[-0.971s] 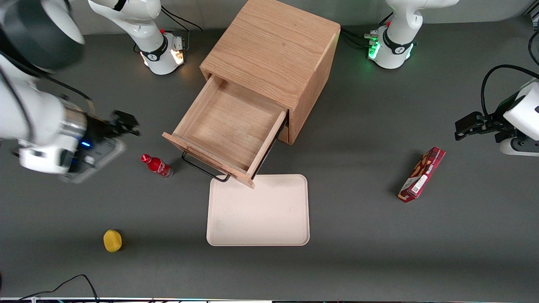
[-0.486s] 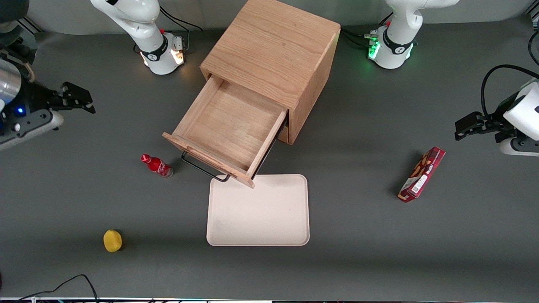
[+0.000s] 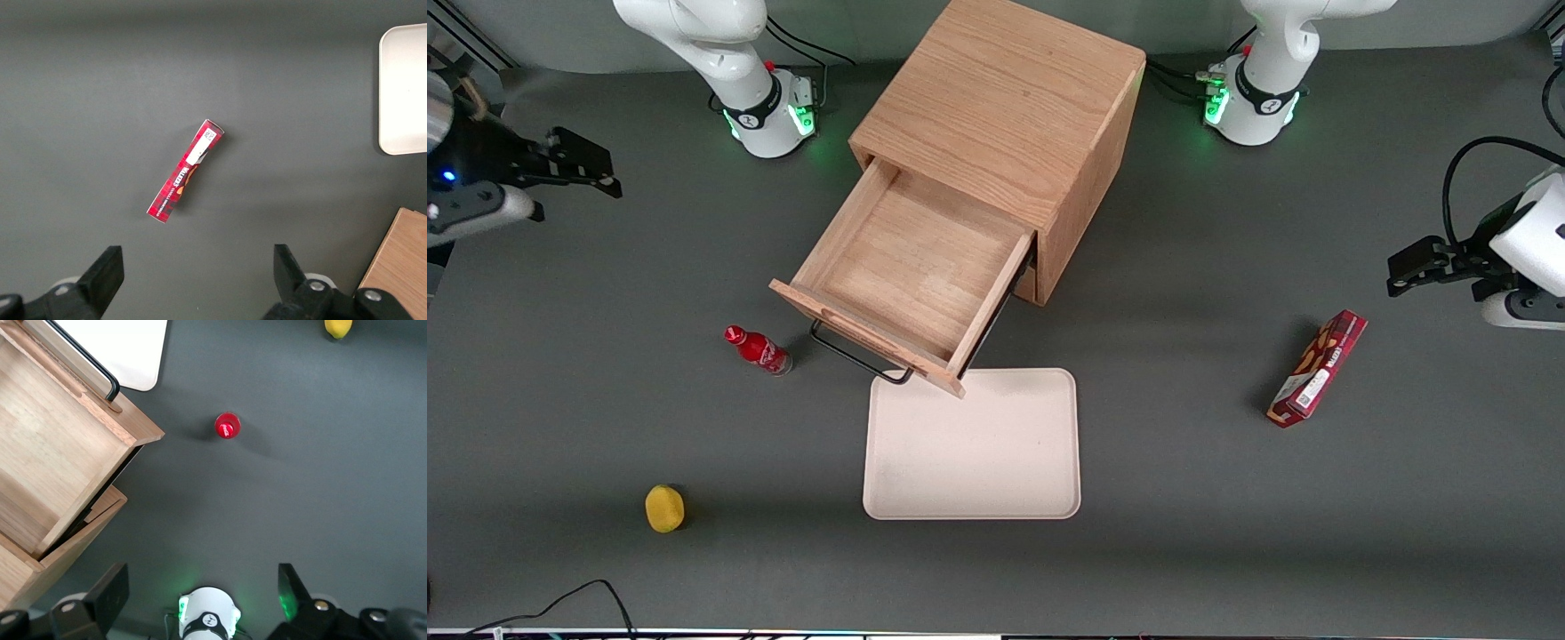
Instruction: Open upper drawer
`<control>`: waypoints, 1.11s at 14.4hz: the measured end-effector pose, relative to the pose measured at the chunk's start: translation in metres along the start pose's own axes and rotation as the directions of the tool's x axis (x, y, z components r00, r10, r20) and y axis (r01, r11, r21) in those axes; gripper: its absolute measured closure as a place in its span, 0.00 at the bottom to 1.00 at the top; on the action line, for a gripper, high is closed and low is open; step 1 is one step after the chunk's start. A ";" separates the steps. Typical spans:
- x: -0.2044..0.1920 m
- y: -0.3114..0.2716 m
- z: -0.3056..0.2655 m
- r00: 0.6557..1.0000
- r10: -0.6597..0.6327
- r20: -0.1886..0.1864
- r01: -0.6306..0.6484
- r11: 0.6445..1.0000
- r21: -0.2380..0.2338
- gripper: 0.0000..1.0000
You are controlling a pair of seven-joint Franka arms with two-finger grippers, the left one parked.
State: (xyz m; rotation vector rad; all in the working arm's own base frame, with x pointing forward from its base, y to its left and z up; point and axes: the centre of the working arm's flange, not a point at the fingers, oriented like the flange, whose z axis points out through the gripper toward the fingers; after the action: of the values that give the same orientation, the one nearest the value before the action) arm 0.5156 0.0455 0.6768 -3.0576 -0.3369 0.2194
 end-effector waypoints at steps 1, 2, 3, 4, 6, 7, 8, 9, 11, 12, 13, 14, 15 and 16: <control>-0.011 0.006 -0.003 1.000 0.016 -0.022 -0.016 1.000 0.012 0.01; -0.023 0.011 -0.004 0.998 0.037 -0.043 -0.036 0.999 0.022 0.00; -0.034 0.014 -0.004 0.996 0.072 -0.060 -0.070 0.997 0.031 0.00; -0.043 0.014 -0.003 0.991 0.107 -0.075 -0.104 0.994 0.037 0.00; -0.054 0.009 0.003 0.986 0.140 -0.088 -0.137 0.990 0.043 0.00; -0.056 0.008 0.006 0.986 0.146 -0.086 -0.142 0.989 0.044 0.00; -0.057 0.008 0.008 0.985 0.149 -0.086 -0.145 0.988 0.044 0.00; -0.057 0.010 0.009 0.984 0.154 -0.086 -0.150 0.988 0.045 0.00; -0.056 0.017 0.010 0.979 0.177 -0.099 -0.174 0.984 0.042 0.00; -0.055 0.026 0.008 0.974 0.196 -0.117 -0.193 0.981 0.037 0.00; -0.054 0.035 0.007 0.967 0.216 -0.137 -0.213 0.976 0.036 0.00; -0.052 0.043 0.007 0.961 0.232 -0.149 -0.230 0.973 0.035 0.00; -0.048 0.048 0.009 0.957 0.245 -0.157 -0.243 0.970 0.032 0.00; -0.041 0.052 0.014 0.955 0.250 -0.158 -0.249 0.968 0.030 0.00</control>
State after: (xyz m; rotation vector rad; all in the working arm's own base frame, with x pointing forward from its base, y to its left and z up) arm 0.4847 -0.0135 0.6649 -3.0747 0.0607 -0.0155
